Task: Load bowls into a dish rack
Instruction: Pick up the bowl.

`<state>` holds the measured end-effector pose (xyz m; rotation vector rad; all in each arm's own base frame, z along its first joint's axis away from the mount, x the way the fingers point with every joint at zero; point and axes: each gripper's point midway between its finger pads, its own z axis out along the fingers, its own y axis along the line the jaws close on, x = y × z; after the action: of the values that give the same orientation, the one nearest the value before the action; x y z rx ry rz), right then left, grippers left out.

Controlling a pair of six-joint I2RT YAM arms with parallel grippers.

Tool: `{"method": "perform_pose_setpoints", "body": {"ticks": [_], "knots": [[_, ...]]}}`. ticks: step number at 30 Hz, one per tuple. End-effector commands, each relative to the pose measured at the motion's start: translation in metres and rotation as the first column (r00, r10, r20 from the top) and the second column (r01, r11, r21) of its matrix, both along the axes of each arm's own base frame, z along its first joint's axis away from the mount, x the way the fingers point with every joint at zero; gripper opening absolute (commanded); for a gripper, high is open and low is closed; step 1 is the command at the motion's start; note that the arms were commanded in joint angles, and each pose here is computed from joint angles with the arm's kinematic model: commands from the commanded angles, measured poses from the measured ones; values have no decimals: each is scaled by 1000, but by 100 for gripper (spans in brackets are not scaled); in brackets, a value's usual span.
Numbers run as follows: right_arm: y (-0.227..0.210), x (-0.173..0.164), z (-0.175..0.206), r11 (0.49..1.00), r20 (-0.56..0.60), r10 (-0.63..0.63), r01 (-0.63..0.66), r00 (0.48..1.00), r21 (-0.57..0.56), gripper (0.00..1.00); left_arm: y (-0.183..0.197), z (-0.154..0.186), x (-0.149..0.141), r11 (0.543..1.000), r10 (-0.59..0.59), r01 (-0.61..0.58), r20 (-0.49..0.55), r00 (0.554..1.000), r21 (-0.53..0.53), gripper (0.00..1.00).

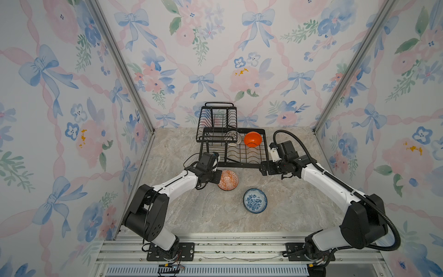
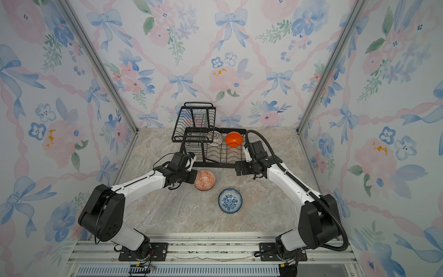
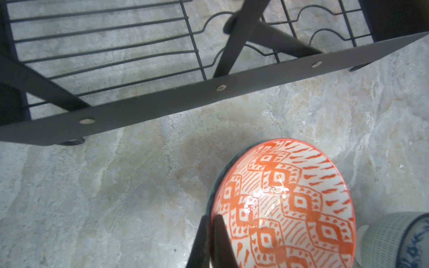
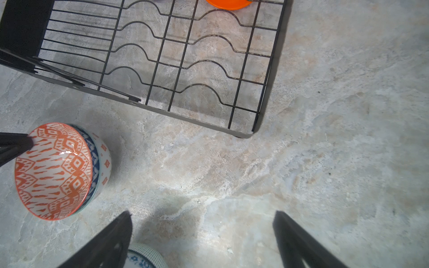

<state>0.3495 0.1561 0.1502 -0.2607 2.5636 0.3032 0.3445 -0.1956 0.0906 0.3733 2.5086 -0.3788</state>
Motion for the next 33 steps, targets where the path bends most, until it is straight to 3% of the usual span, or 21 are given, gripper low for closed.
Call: {"method": "perform_pose_setpoints", "body": {"ticks": [1,15,24,33], "knots": [[4,-1,6,1000,5,13,-13,1000,8,97,3,16,-1,1000,13,-12,21,1000,-21,0],[6,-2,8,1000,7,19,-19,1000,9,97,2,35,0,999,16,-13,62,998,-53,0],[6,-2,6,1000,4,17,-17,1000,7,97,7,6,-3,1000,19,-19,7,1000,1,0],[5,-2,5,1000,4,16,-16,1000,4,97,8,6,-3,1000,22,-22,6,1000,7,23]]}}
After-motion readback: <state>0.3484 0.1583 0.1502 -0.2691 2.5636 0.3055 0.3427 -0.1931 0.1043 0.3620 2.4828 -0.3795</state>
